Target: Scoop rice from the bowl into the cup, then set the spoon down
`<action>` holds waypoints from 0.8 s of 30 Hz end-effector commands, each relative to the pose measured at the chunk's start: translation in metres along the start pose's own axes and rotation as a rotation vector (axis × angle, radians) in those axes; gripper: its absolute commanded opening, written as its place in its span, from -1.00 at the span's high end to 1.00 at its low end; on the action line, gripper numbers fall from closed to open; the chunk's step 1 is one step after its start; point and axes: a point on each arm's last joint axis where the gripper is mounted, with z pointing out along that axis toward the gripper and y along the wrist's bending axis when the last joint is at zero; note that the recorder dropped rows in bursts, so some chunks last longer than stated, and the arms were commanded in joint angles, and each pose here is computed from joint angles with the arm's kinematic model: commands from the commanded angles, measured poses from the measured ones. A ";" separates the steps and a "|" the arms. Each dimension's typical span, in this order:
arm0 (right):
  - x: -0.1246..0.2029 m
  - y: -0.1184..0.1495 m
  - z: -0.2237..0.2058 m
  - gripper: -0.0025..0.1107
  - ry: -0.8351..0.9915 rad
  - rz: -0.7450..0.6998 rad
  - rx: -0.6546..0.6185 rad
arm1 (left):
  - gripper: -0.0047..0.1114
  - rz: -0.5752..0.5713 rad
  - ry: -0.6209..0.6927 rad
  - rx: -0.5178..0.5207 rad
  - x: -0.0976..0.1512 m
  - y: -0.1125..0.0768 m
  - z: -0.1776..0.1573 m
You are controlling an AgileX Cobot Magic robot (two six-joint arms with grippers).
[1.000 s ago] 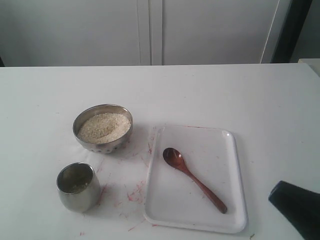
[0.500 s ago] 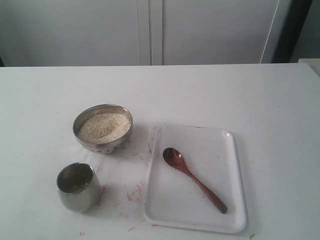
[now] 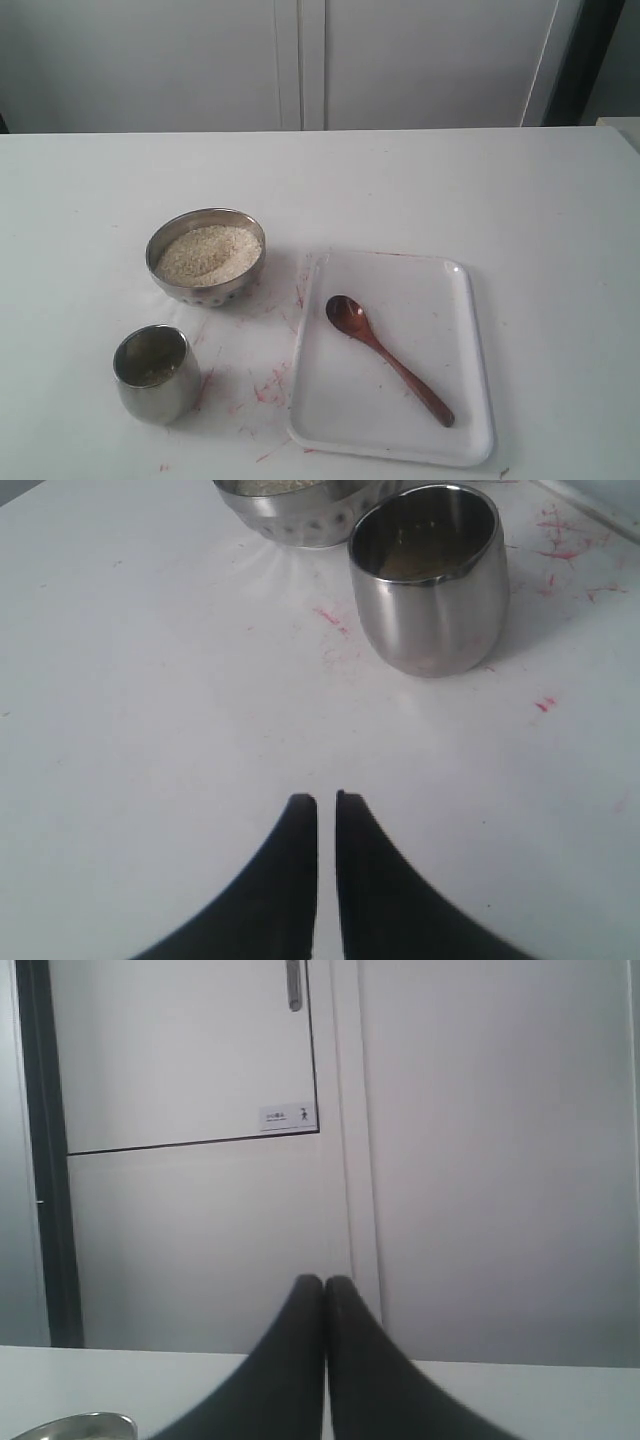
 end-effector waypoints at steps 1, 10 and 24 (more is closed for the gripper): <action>0.001 -0.003 -0.001 0.96 -0.005 -0.016 0.050 | 0.67 -0.007 0.024 0.018 0.004 -0.002 0.001; 0.001 -0.006 -0.001 0.96 -0.009 -0.032 0.099 | 0.67 -0.007 0.024 0.018 0.004 -0.002 0.001; 0.019 -0.019 -0.005 0.96 0.189 -0.038 0.274 | 0.67 -0.007 0.024 0.018 0.004 -0.002 0.001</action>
